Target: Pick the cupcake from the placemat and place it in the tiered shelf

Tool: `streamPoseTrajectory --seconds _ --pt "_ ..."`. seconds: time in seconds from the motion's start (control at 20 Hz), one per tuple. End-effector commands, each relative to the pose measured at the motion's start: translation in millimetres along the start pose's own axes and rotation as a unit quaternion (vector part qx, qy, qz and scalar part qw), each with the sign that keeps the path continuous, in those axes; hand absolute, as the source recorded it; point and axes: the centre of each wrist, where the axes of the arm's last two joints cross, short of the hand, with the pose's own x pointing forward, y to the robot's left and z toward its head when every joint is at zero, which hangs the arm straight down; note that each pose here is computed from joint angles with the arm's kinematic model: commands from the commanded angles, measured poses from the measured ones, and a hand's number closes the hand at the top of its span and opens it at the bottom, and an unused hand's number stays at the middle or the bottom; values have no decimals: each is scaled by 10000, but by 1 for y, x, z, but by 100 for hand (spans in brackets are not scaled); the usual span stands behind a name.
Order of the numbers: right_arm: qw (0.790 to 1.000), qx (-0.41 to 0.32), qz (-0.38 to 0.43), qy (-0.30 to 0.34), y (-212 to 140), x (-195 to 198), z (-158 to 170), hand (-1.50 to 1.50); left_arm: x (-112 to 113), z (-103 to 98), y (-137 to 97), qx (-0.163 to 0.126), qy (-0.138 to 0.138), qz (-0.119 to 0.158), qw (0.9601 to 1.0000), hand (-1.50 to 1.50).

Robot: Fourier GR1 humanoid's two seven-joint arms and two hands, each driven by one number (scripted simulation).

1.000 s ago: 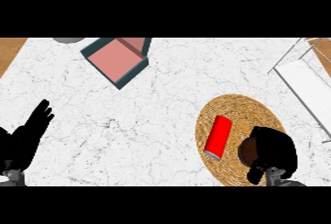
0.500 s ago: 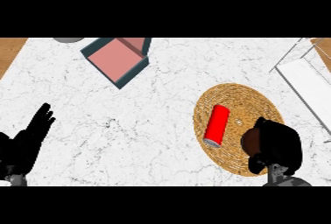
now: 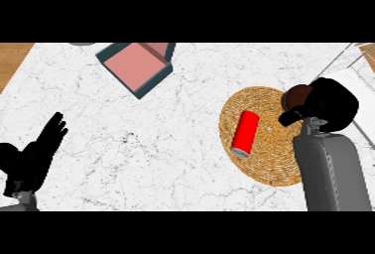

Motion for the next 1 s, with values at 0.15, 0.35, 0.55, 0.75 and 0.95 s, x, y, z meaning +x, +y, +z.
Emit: streamPoseTrajectory --seconds 0.15,0.35,0.55,0.75,0.95 --pt "9932 -487 -934 492 -68 31 7 150 2 0 16 88 57 -22 9999 0" --pt "9792 -689 -1855 457 -111 38 34 150 -13 7 18 126 67 57 9999 0" --pt "9620 -1109 -2460 426 -153 34 55 150 -3 9 14 83 95 14 9999 0" --pt "9573 -1543 -2397 484 -180 50 81 150 8 2 -2 66 97 -13 9999 0" --pt "9472 -1810 -2625 343 -207 44 75 150 -1 -6 3 112 71 72 9999 0"
